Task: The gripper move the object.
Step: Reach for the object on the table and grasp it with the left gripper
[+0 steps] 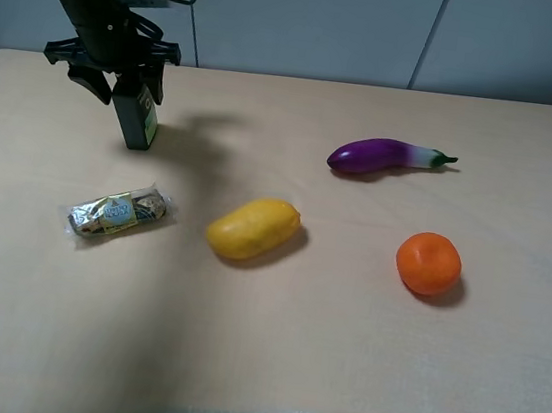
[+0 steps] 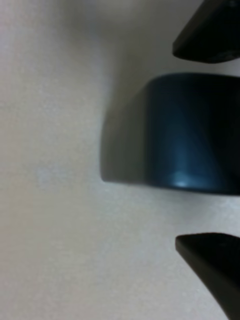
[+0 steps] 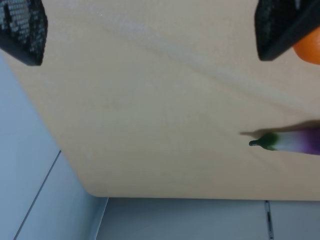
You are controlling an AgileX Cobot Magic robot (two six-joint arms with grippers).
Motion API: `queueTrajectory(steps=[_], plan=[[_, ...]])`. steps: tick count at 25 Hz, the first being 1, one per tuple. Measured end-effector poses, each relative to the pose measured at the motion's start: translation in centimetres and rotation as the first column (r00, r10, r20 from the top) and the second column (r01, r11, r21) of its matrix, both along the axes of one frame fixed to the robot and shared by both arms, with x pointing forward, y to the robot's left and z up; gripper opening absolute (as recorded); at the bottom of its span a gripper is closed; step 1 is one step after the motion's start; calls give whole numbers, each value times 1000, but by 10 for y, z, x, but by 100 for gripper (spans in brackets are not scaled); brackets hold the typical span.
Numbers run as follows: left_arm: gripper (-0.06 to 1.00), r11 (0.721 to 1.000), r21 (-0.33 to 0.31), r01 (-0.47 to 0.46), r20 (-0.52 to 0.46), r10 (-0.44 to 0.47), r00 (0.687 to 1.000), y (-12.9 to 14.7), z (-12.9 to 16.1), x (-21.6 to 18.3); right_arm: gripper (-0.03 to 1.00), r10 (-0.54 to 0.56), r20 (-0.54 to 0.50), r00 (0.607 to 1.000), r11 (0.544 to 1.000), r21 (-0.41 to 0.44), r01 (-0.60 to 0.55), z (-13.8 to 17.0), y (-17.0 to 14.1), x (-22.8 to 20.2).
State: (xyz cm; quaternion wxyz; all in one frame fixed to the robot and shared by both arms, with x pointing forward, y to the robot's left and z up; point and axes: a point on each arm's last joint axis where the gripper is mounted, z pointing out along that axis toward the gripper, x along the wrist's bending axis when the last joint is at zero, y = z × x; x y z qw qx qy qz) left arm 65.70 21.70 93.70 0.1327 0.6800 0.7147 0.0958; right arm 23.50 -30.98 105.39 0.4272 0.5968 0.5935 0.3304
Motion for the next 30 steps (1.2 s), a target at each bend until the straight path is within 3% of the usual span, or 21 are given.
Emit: queueTrajectory(steps=[10,30], plan=[[75,1000,-1,0,1,0,1000,0,0,0,63,0,0,1000,1000,0,0,0,0,0],[51,1000,-4,2,13,-1,1000,-2,0,1,63,0,0,1000,1000,0,0,0,0,0]])
